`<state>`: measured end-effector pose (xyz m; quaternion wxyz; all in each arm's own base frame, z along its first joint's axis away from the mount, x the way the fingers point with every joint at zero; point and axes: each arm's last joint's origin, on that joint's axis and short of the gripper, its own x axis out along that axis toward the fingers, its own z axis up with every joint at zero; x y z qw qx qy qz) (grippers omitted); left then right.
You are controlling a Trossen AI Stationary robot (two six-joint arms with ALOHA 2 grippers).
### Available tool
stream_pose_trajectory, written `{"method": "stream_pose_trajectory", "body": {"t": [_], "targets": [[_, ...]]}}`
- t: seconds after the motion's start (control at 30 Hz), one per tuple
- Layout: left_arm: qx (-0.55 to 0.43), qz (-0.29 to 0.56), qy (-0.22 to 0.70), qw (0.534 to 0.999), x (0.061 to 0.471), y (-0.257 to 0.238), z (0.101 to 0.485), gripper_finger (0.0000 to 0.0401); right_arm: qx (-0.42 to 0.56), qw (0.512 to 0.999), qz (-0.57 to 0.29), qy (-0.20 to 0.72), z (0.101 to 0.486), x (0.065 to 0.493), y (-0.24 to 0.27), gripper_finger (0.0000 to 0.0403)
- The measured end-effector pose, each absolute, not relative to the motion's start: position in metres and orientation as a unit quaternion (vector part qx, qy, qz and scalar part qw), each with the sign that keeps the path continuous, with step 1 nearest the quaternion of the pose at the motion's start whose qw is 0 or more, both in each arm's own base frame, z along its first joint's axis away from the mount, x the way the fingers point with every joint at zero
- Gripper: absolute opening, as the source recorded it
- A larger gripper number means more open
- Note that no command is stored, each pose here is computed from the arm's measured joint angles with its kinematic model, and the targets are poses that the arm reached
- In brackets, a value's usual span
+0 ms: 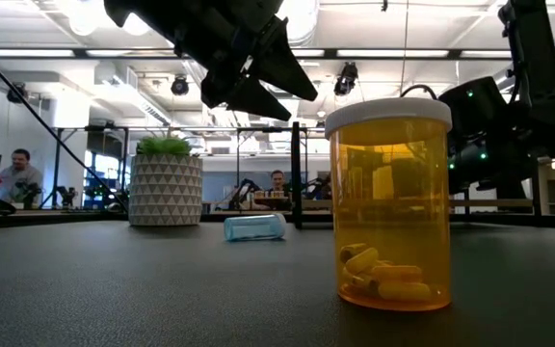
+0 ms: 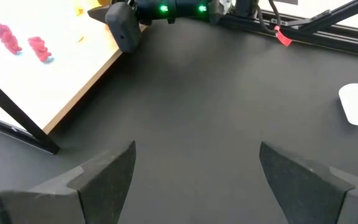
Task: Pick and place medicine bottles onto shelf by color
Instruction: Put the left orange pill bottle on the shelf aligned with the other orange pill bottle
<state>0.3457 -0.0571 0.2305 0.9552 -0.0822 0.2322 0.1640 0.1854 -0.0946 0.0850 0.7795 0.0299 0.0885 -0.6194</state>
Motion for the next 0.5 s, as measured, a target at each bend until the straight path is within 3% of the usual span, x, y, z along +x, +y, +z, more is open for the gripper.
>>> {"method": "stream_pose_trajectory", "body": {"t": [0.5], "targets": [[-0.085,0.168,0.231,0.954,0.3461,-0.0546,0.2306,0.0327,0.06,0.771,-0.63,0.074,0.0828,0.1836,-0.0967,0.0186]]}}
